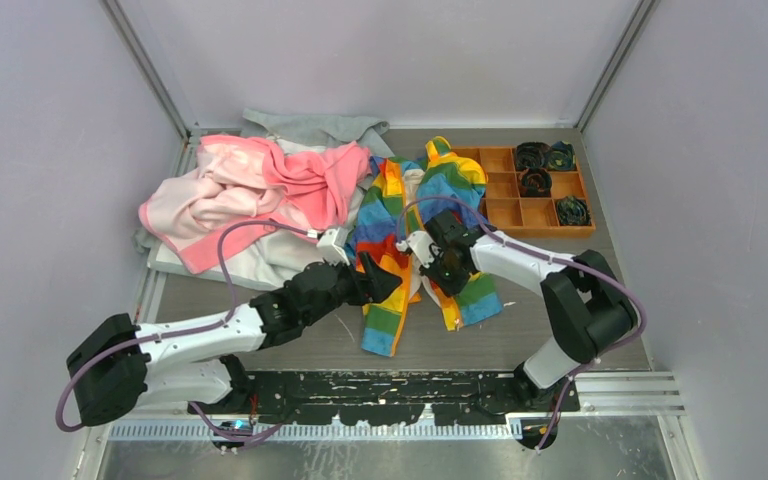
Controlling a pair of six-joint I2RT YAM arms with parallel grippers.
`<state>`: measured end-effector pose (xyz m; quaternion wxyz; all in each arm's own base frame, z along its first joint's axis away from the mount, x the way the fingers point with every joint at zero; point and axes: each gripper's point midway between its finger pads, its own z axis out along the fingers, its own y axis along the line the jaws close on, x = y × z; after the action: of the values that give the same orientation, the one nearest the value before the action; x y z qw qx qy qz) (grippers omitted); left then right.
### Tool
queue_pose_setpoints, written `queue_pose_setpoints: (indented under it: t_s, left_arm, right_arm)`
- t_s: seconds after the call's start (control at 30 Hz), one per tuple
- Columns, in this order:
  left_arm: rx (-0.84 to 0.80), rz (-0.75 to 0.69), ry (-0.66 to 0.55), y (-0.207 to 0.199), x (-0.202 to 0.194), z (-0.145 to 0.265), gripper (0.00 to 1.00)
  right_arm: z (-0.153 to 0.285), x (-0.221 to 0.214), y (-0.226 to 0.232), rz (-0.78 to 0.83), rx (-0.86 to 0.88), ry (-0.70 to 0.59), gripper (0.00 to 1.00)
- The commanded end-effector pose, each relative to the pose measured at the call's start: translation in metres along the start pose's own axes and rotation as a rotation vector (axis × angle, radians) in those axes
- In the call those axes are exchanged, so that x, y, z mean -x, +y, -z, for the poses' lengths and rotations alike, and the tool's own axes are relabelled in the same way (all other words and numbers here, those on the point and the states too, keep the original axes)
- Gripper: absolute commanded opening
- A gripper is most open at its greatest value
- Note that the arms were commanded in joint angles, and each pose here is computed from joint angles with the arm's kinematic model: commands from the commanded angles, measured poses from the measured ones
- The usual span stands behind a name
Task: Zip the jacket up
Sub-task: Adjust the zipper on the jacket.
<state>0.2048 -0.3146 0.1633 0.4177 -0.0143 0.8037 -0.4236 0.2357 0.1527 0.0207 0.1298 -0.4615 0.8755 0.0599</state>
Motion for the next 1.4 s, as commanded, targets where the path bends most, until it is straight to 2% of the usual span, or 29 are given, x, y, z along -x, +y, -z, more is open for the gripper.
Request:
queue_pose_setpoints:
  t_s: [0.0,0.17,0.33,0.73,0.97,1.37]
  left_arm:
    - [-0.102,0.040,-0.008,-0.027,0.006,-0.007,0.75]
    - [-0.152,0.036,0.053,-0.034,-0.010,-0.017,0.74]
    - [-0.166,0.031,0.106,-0.036,-0.030,-0.033,0.76]
    - [-0.189,0.000,0.187,-0.055,-0.061,-0.078,0.77]
    - [-0.170,0.018,0.228,-0.052,-0.080,-0.096,0.66]
    - [-0.218,0.040,0.268,-0.062,-0.093,-0.113,0.57]
  right_arm:
    - [0.030,0.028,-0.010,-0.006,-0.045,-0.134,0.07]
    - [0.050,0.032,-0.008,-0.058,0.024,-0.215,0.02]
    - [0.064,0.035,-0.004,-0.093,0.093,-0.279,0.02]
    - [0.079,0.041,-0.001,-0.113,0.139,-0.348,0.02]
    - [0.085,0.042,-0.003,-0.143,0.151,-0.371,0.02]
    - [0.087,0.043,0.001,-0.161,0.191,-0.387,0.01]
